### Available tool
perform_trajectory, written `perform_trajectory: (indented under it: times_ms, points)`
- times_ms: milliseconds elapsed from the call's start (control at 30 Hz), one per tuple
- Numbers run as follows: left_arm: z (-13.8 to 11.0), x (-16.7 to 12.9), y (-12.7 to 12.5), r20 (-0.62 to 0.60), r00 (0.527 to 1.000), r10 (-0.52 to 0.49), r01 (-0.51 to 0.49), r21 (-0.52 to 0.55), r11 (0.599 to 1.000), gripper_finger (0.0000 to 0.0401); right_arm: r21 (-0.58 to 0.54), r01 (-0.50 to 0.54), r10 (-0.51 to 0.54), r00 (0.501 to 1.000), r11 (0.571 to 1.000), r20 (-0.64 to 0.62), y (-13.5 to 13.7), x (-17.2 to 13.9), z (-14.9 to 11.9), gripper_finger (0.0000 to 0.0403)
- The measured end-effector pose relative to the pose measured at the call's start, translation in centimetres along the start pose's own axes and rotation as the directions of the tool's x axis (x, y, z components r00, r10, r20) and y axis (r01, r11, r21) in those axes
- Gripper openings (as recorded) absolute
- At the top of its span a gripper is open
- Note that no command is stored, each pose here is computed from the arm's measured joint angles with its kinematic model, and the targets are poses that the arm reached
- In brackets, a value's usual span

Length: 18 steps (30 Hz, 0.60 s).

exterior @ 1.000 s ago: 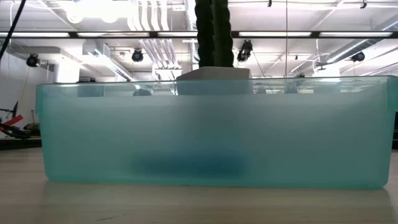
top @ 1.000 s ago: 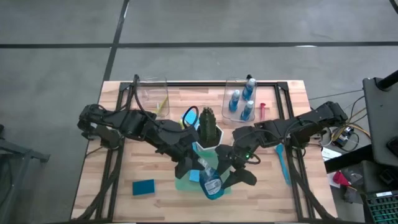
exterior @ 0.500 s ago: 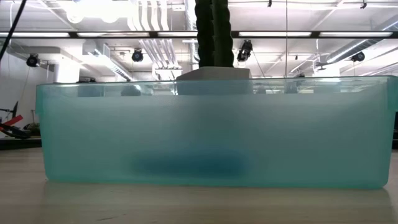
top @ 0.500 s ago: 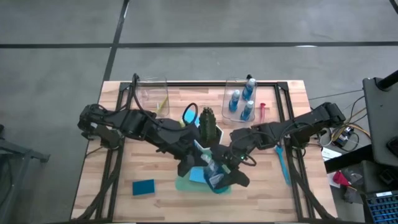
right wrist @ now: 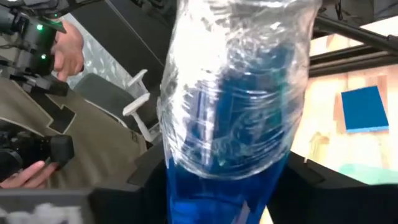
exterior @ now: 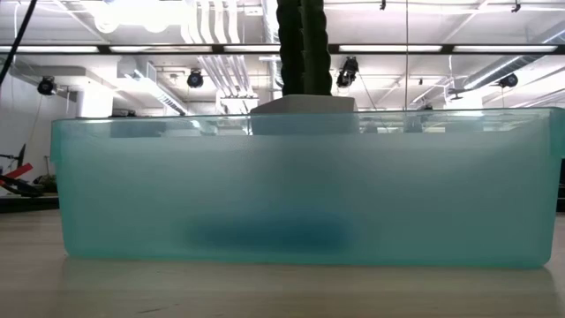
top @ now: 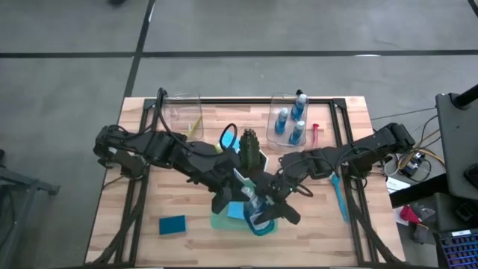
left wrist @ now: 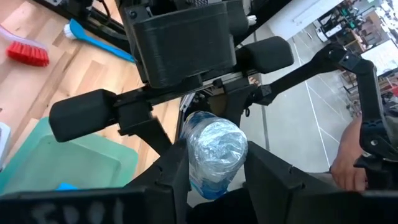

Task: Pick & Place Kitchen Sink Supplies
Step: Put the dish soap into the right transparent bin

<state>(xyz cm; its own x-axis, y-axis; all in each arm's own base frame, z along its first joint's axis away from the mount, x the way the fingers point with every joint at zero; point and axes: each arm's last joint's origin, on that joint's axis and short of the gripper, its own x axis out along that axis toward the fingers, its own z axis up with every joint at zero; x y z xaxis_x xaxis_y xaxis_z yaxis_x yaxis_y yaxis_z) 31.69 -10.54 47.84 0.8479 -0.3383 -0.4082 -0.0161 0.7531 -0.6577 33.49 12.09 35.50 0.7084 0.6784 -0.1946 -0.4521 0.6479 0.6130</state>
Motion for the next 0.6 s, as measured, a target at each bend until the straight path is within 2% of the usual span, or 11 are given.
perform_trajectory:
  times_ms: [267,433,600]
  points:
    - [0.5,-0.4,-0.5,0.058,0.997,-0.042,0.042,0.008,0.999,0.0162,-0.015,-0.021,0.022,0.999,1.0,0.032,0.5,-0.4,0.4,0.0142]
    - [1.3,-2.1,-1.2,0.161,0.984,-0.07,0.062,0.055,0.997,0.0205,-0.005,-0.035,0.036,0.998,0.999,0.054,1.1,-1.0,0.8,0.0137]
    - [1.7,-4.1,-1.5,0.253,0.966,-0.052,0.026,0.104,0.994,0.0241,-0.033,-0.065,0.068,0.992,0.997,0.108,2.5,-2.3,2.0,0.0139]
